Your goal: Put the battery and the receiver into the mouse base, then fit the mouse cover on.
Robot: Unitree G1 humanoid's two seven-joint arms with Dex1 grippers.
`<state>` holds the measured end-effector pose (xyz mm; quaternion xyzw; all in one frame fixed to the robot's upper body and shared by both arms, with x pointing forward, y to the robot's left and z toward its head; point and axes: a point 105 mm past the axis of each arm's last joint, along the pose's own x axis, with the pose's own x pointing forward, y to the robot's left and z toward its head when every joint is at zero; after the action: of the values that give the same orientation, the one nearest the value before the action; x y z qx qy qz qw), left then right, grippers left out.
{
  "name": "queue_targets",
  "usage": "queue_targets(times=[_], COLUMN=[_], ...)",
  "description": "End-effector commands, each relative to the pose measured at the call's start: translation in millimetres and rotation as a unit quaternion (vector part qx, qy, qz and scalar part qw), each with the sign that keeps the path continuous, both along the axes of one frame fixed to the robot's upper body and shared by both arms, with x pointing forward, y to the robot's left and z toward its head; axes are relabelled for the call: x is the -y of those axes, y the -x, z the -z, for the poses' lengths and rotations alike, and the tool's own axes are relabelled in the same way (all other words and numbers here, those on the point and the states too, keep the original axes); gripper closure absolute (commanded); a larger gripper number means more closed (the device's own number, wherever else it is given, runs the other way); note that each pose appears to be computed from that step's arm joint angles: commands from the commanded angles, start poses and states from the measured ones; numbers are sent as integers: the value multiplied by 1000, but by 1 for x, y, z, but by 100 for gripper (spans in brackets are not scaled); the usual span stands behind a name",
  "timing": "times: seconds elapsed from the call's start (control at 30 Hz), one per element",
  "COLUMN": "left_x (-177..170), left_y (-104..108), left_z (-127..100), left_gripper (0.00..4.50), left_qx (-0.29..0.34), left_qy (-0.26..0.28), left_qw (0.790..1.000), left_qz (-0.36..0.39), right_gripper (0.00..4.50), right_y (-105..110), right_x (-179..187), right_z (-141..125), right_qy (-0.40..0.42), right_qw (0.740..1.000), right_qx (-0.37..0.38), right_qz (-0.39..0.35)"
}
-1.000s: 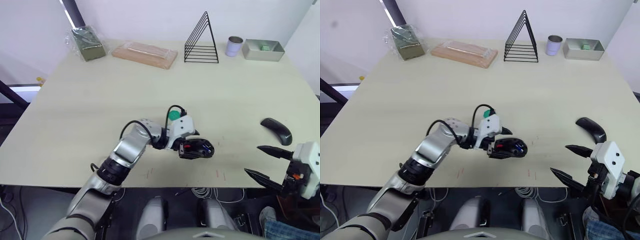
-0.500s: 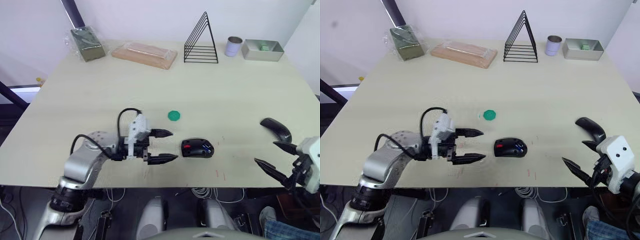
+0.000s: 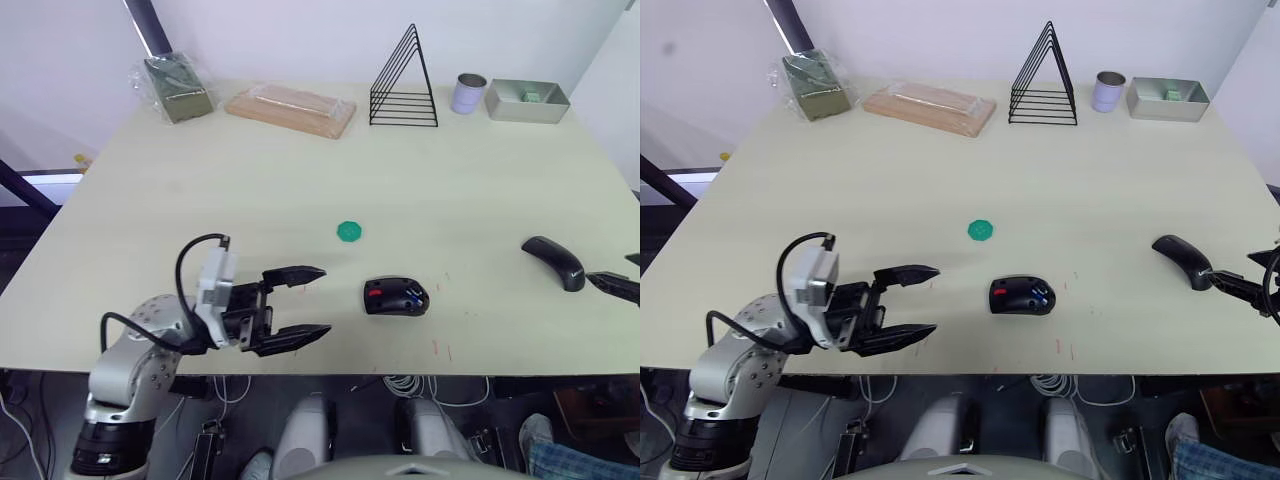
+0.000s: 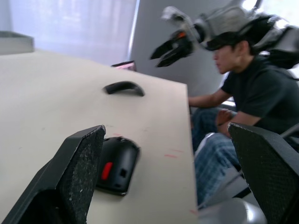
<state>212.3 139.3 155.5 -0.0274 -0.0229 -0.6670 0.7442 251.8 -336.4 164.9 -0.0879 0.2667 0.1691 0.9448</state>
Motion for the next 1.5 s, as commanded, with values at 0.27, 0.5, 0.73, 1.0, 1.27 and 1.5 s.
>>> queue_targets(times=[0.27,0.5,0.73,1.0,1.27,1.5], left_x=[-12,-10,-5,1,1,1], left_y=[9,11,10,11,9,8], left_z=[6,10,9,9,9,9], left_gripper=[5,5,5,5,5,5], left_qx=[48,45,47,44,46,45], left_qy=[-9,-12,-9,-2,-4,-3], left_qw=[999,999,999,999,999,999], left_qz=[-20,-18,-12,-2,-2,-1], right_gripper=[0,0,0,0,0,0], right_y=[-21,-38,-52,-52,-51,-54], right_x=[9,13,13,19,22,25], right_z=[17,33,41,47,50,51], right_qy=[-4,-5,-8,-14,-18,-15], right_qw=[1000,1000,1000,999,999,999], right_qx=[4,-11,-22,-25,-23,-19], right_qz=[-7,0,-15,-23,-30,-28])
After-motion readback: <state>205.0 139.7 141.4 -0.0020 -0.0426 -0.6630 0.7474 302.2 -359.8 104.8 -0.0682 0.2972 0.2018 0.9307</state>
